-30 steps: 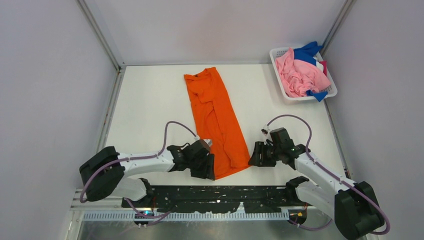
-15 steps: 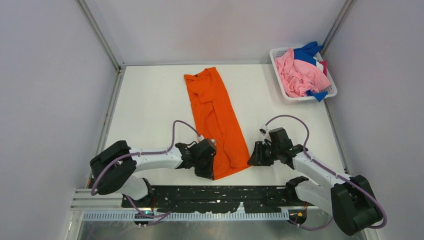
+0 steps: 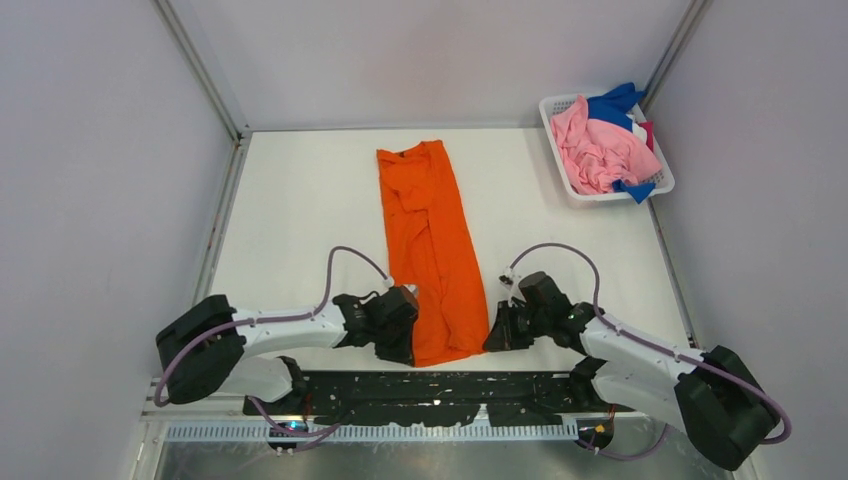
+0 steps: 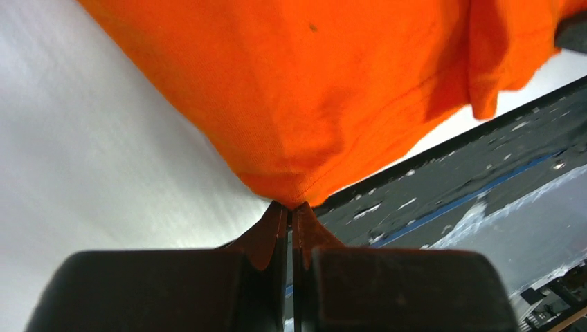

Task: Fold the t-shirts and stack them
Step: Fold the folded rectangular tshirt in 1/3 of the way

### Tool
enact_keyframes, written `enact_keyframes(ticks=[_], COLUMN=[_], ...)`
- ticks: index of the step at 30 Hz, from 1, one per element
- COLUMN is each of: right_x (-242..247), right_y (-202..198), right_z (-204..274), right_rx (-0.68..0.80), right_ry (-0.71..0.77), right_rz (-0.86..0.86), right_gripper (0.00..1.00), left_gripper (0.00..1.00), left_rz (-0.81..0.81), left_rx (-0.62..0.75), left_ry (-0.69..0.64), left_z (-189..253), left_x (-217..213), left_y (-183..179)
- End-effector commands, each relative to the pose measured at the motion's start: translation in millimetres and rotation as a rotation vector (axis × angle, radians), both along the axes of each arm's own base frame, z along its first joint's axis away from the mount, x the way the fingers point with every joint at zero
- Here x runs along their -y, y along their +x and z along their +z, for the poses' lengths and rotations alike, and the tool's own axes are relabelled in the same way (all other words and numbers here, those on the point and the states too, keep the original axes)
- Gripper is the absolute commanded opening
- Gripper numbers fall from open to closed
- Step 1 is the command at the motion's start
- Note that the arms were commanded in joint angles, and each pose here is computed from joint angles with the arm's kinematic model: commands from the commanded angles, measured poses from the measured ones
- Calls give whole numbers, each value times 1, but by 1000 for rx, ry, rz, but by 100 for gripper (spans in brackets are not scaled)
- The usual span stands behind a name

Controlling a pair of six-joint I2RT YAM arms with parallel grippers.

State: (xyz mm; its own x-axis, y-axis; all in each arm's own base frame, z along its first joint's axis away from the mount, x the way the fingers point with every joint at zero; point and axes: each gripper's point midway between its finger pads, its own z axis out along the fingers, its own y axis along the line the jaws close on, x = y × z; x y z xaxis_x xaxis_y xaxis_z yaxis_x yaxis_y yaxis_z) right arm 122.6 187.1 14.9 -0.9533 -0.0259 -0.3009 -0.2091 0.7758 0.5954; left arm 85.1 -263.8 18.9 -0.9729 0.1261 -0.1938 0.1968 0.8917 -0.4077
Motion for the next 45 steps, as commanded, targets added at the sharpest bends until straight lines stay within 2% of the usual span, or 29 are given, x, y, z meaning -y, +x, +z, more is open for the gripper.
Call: enact_keyframes(ticks=[1,7,10,18,24,31,40,45], right_x=[-6,-26,-38,-41,-35,-45,-44,-38], right_y=[-52,-73,-67,-36,2,53,114,141], right_z=[-7,11,26,48,68,93,99,98], right_rx=[-116,-85,-52,85,210,297,291,280], right_ry=[2,77,141,87,-34,5,2,5], right_rz=[42,94,83,39,8,-64,-132,-173], right_gripper=[5,5,5,5,5,5,5,5], left_gripper=[0,0,0,0,0,0,0,0], left_rz=[20,-19,-49,-93,-30,113,201,230], left_rx=[-9,-23,-6,123,180,238,273,278], left_ry=[53,59,9,-124,-141,-165,-73,-72], left_z=[-6,0,11,53,67,79,86,91], left_x=[-30,-47,-38,-8,2,-3,-29,-35], left_y=[-16,-36,-37,-14,26,90,152,179])
